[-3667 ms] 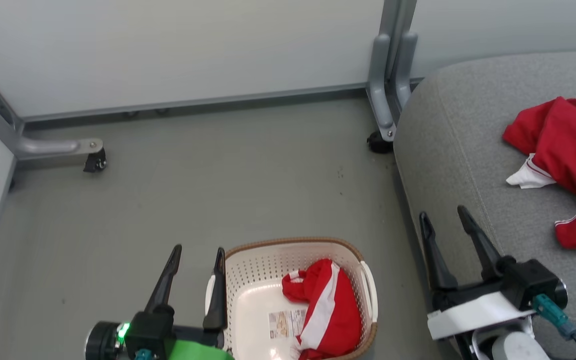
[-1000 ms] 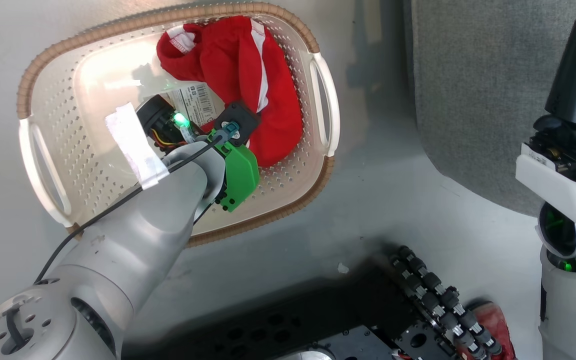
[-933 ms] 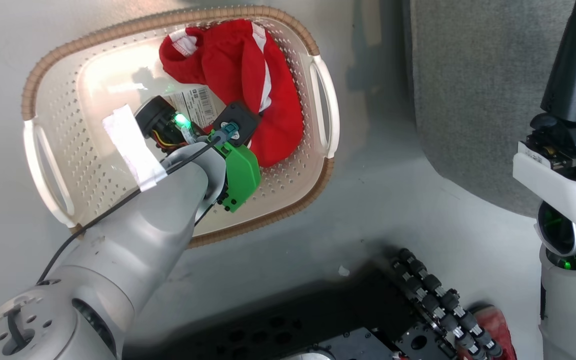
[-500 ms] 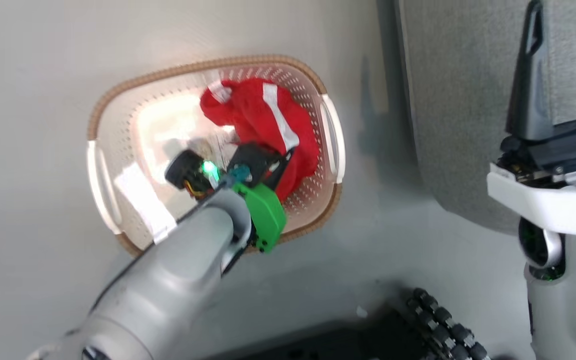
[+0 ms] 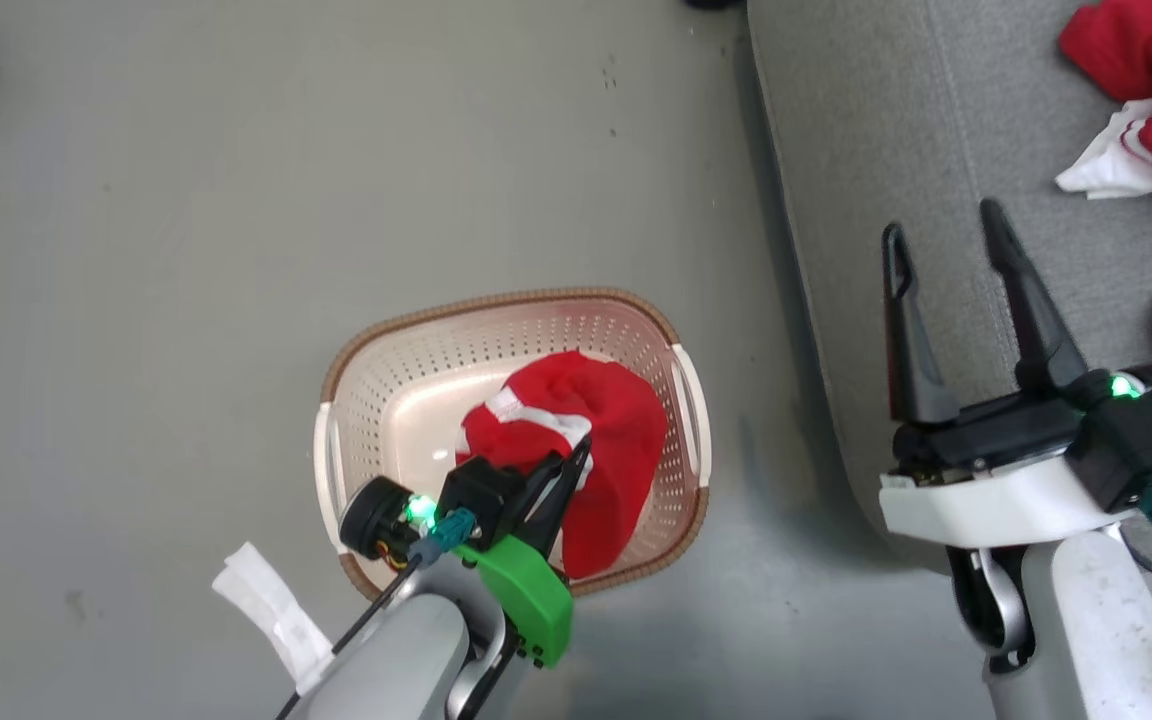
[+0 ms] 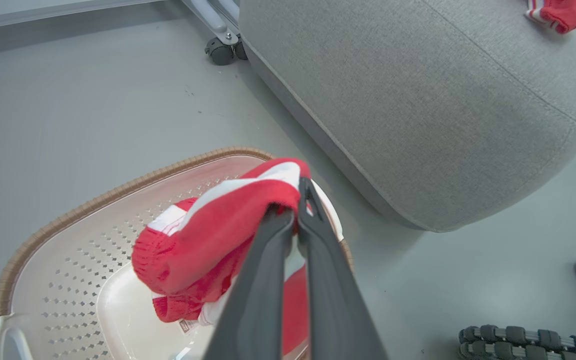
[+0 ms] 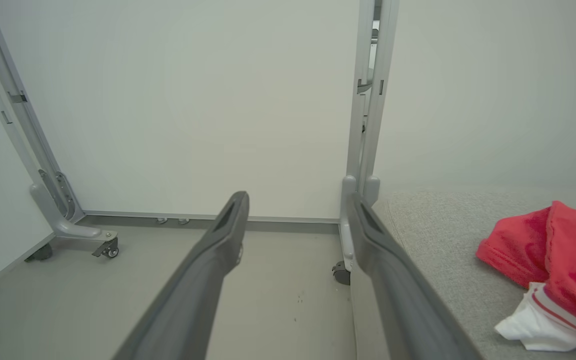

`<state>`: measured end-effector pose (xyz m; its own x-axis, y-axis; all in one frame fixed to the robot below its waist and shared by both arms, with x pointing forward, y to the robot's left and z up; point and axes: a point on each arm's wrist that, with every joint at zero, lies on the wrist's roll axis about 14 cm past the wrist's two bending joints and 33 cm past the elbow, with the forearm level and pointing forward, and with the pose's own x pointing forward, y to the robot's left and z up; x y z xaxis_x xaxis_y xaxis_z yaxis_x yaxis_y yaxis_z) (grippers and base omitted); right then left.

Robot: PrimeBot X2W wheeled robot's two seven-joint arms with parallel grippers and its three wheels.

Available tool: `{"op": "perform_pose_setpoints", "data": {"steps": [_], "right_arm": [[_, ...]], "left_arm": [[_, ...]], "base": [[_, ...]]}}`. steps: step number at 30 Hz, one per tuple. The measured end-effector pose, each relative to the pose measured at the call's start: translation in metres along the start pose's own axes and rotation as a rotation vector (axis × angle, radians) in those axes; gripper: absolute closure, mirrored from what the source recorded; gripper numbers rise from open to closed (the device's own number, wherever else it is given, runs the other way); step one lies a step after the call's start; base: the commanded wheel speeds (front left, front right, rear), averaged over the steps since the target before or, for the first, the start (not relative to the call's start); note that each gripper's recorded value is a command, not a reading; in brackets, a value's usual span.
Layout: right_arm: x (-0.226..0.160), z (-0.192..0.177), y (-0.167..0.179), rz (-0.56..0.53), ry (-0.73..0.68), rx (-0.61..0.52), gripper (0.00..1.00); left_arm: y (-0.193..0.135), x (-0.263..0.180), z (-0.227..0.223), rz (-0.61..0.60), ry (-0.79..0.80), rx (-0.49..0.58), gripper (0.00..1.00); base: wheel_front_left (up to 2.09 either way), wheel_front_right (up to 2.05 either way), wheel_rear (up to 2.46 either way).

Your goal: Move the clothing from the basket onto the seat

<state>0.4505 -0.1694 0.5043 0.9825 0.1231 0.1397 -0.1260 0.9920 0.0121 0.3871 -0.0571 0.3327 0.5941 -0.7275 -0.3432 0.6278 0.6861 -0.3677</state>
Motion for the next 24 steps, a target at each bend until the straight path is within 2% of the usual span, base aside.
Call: {"op": "perform_pose_setpoints", "data": {"steps": [9, 15, 24], "right_arm": [[-0.051, 0.032, 0.031, 0.046, -0.024, 0.054, 0.0], [-0.075, 0.062, 0.049, 0.084, -0.098, 0.062, 0.0], [-0.1, 0.081, 0.067, 0.125, -0.148, 0.077, 0.0]], "left_arm": [[-0.017, -0.059, 0.05, 0.109, -0.185, 0.034, 1.0], [-0.029, -0.092, 0.096, 0.153, -0.348, 0.111, 1.0], [-0.052, -0.128, 0.133, 0.162, -0.496, 0.204, 1.0]], "base": [[0.0, 0.0, 0.0], [0.0, 0.0, 0.0], [0.0, 0.0, 0.0]]}}
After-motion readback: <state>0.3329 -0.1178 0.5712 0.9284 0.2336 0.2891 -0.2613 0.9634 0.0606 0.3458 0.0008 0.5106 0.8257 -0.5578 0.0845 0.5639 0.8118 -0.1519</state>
